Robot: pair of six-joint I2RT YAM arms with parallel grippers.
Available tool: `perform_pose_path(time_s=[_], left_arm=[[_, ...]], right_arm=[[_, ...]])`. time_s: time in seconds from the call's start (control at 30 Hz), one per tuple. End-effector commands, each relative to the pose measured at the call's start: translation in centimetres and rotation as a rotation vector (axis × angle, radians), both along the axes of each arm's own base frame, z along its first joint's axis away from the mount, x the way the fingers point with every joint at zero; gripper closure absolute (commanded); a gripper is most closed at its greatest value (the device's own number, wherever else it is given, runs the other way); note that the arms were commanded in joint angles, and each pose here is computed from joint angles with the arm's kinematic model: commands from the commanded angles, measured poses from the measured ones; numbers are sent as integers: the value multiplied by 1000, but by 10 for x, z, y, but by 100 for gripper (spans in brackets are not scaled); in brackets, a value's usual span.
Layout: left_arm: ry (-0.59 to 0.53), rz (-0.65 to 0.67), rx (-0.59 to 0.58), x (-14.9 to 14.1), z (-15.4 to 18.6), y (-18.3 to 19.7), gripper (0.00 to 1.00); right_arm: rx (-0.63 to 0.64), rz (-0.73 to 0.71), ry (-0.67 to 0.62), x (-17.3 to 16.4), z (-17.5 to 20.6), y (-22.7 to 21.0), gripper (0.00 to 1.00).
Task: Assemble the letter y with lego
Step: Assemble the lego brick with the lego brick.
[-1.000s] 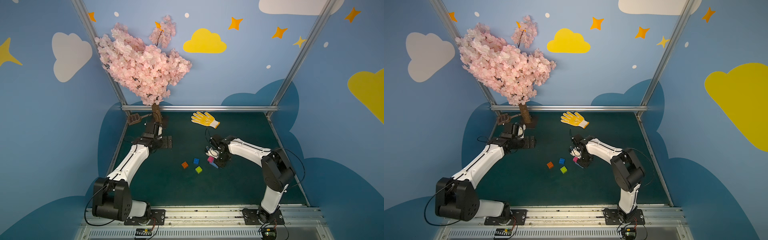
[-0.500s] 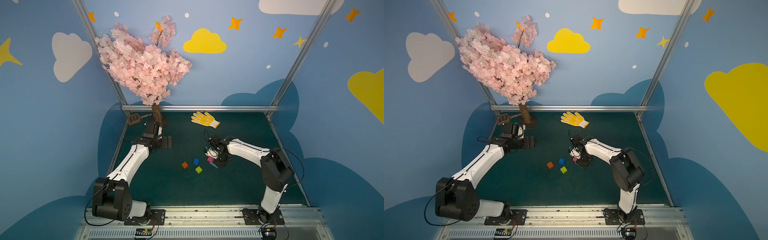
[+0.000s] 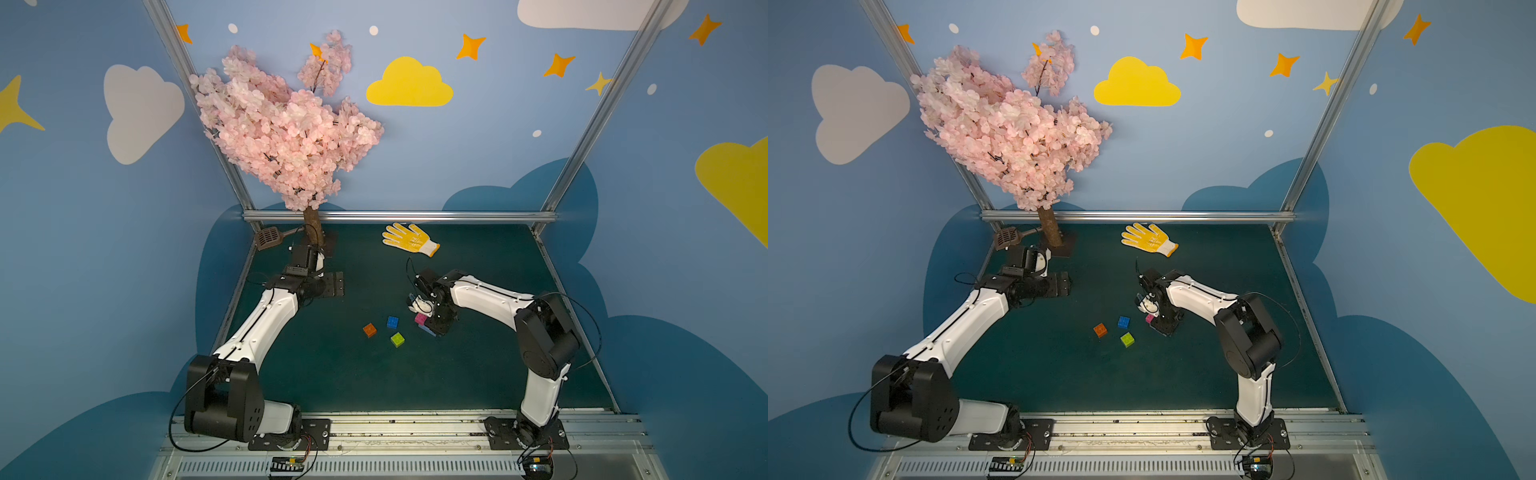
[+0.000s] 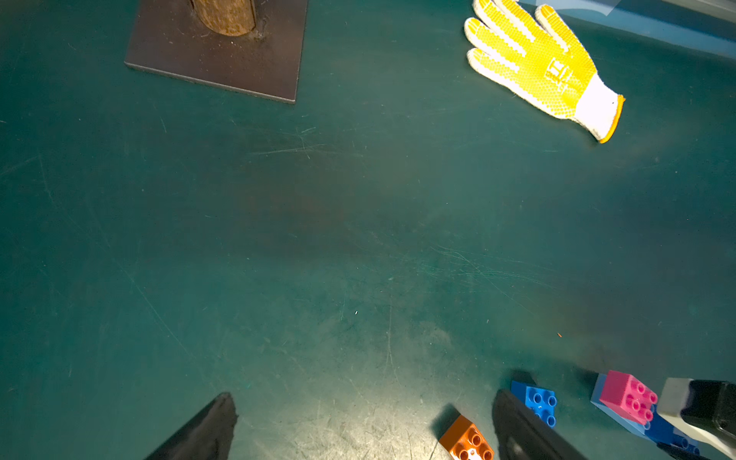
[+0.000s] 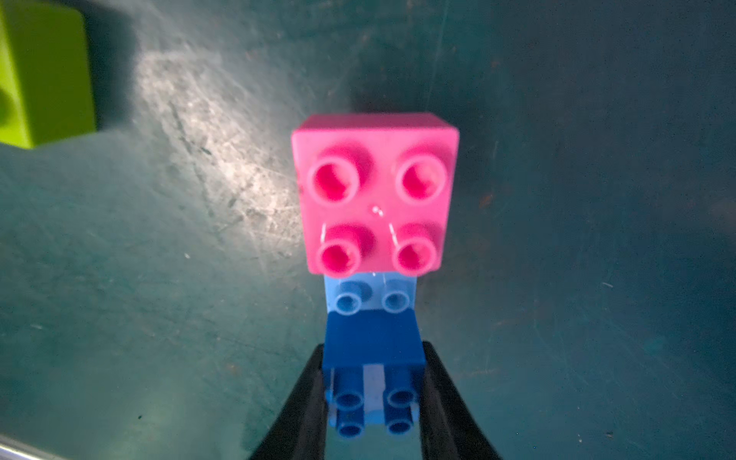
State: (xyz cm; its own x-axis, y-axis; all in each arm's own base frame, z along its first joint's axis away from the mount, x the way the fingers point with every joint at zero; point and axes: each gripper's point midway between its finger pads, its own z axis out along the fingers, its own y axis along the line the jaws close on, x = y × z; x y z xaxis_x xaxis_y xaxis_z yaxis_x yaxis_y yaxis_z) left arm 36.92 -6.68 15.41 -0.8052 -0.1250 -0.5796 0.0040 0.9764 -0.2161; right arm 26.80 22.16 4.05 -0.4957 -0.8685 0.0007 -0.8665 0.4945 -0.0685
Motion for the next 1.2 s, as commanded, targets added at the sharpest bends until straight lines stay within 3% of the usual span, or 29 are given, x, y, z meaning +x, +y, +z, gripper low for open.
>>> perform_pose_path(time_s=[0.0, 0.93, 1.03, 1.13, 1.17], left_arm=[[-8, 15, 2, 4, 7, 3, 0], [-6, 15, 1, 3, 6, 3, 0], [-6, 15, 2, 3, 6, 3, 0], [-7, 16, 3, 3, 6, 3, 0], [-6, 17, 7, 3, 6, 4, 0]], right_arm=[[-71, -3, 67, -11, -26, -10, 100], [-32, -87, 75, -18, -38, -10, 100], [-12, -90, 48, -13, -28, -7, 88], [27, -92, 21, -6, -13, -3, 61], [35, -92, 13, -3, -8, -2, 57]])
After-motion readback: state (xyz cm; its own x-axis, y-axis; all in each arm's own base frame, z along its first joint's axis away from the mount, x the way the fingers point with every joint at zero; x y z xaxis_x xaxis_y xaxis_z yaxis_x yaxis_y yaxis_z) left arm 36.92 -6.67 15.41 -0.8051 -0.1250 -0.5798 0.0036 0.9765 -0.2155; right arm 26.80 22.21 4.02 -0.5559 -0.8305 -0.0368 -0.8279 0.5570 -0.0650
